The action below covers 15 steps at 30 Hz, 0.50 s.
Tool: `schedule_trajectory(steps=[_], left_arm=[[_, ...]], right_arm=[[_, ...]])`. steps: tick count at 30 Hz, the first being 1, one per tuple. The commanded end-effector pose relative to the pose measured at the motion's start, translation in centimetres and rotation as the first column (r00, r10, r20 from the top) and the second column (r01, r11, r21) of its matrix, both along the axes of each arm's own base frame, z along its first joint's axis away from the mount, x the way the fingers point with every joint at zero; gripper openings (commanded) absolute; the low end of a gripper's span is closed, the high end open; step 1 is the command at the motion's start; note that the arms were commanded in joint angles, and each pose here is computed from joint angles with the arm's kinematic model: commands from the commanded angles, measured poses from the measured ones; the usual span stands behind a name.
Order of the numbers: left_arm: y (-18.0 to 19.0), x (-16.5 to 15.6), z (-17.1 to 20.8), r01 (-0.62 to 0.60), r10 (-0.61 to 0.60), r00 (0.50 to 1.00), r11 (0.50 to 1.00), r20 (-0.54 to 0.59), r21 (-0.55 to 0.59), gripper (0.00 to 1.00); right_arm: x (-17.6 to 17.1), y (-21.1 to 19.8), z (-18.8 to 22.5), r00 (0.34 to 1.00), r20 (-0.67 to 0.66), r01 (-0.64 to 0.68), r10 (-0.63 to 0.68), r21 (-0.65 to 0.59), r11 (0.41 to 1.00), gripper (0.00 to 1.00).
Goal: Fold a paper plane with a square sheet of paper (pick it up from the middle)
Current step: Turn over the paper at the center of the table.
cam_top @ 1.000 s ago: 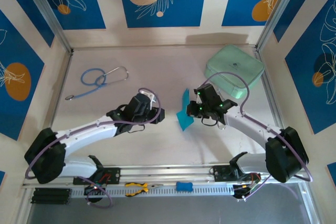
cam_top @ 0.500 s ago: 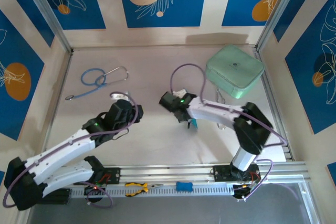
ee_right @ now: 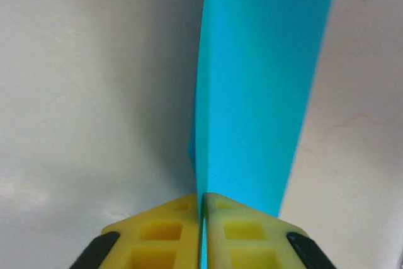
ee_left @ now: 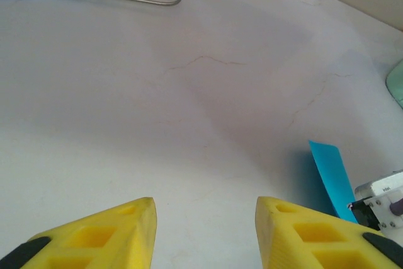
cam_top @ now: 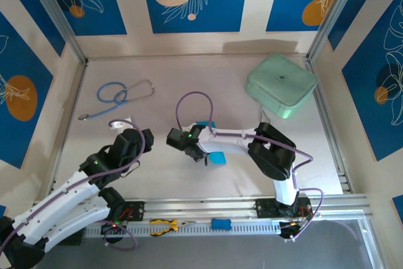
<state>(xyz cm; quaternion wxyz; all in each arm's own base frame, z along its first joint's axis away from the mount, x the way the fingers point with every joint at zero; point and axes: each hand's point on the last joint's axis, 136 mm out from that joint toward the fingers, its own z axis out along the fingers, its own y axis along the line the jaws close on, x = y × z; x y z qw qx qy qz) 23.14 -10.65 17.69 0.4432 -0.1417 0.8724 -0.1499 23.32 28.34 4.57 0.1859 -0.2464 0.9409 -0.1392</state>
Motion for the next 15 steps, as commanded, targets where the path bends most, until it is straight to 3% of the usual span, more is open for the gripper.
schedule_trajectory(steps=[1, 6, 8, 11, 15], left_arm=[[0.1, 0.0, -1.2, -0.010, 0.010, 0.999, 1.000, -0.032, 0.005, 0.46], [-1.0, 0.3, -1.4, 0.028, -0.029, 0.999, 1.000, -0.046, -0.004, 0.46], [-1.3, 0.4, -1.5, 0.041, -0.040, 0.998, 0.999, -0.053, 0.001, 0.47], [-2.0, 0.6, -1.8, 0.071, -0.070, 0.995, 0.997, -0.066, 0.004, 0.47], [-3.1, 0.9, -2.1, 0.113, -0.113, 0.990, 0.994, -0.084, -0.005, 0.48]], right_arm=[[-0.9, 2.0, 0.4, 0.996, -0.086, 0.001, 0.013, 0.161, 0.987, 0.15], [-1.5, 3.4, 1.1, 0.983, -0.178, 0.021, 0.042, 0.338, 0.941, 0.21], [-1.9, 4.3, 2.2, 0.978, -0.198, 0.023, 0.072, 0.442, 0.897, 0.33], [-2.3, 5.4, 4.7, 0.964, -0.236, 0.053, 0.124, 0.627, 0.778, 0.44], [-2.1, 4.7, 7.1, 0.953, -0.258, 0.105, 0.158, 0.771, 0.628, 0.49]])
